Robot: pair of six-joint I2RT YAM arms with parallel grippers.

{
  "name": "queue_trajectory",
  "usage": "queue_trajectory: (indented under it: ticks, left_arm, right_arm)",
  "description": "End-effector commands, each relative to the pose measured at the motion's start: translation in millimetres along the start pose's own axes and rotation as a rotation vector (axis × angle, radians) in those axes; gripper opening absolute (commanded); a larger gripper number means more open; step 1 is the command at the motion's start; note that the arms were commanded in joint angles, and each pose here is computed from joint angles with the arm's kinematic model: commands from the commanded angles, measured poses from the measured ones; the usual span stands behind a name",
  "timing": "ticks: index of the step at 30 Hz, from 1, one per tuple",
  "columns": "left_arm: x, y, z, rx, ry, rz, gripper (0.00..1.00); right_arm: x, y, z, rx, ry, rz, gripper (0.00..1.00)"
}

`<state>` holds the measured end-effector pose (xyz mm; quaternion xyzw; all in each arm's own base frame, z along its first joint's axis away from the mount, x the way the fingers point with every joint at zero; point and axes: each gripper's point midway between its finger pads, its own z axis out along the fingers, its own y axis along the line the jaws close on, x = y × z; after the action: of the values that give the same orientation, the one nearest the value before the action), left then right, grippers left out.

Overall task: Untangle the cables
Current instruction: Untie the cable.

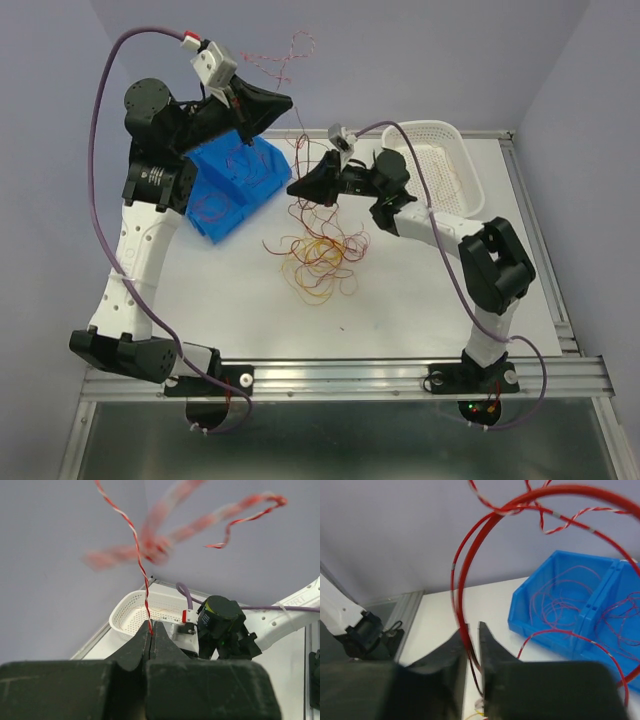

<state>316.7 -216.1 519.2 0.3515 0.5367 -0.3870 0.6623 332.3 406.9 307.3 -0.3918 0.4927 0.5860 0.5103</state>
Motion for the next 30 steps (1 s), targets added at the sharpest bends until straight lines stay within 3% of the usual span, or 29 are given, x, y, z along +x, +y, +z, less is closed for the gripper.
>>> queue_trajectory:
  ticks: [1, 9, 10, 11, 12, 18, 23, 25, 27, 30]
  left_arm:
    - [-52, 4, -2, -0.041, -0.085, 0.098, 0.00]
    - [-102, 94, -29, -0.313, -0.150, 0.187, 0.00]
    - [-127, 89, -33, -0.312, -0.189, 0.215, 0.00]
    - [-121, 103, -29, -0.311, -0.180, 0.188, 0.00]
    - [-139, 97, -36, -0.288, -0.199, 0.219, 0.00]
    - [-129, 83, -27, -0.135, -0.234, 0.090, 0.00]
    - [-93, 63, -24, 0.020, -0.184, 0.067, 0.00]
    - [-61, 59, -22, 0.070, -0.149, 0.012, 0.00]
    - [-51, 26, -18, 0.181, -0.143, 0.060, 0.00]
    - [-6, 3, -12, 0.260, -0.110, 0.018, 0.02]
  right_arm:
    - [-64, 18, 18, -0.061, -0.113, -0.073, 0.01]
    - [-185, 87, 14, -0.162, -0.212, -0.186, 0.01]
    - [-193, 86, 16, -0.140, -0.195, -0.183, 0.01]
    - [-205, 87, 18, -0.131, -0.200, -0.196, 0.01]
    - [-238, 99, 20, -0.141, -0.238, -0.248, 0.01]
    - [-349, 141, 16, -0.160, -0.451, -0.422, 0.01]
    - [-349, 133, 17, -0.113, -0.465, -0.433, 0.01]
    - [-344, 126, 15, -0.088, -0.468, -0.434, 0.01]
    - [-330, 115, 17, -0.063, -0.443, -0.426, 0.01]
    - [-311, 106, 19, -0.056, -0.405, -0.403, 0.01]
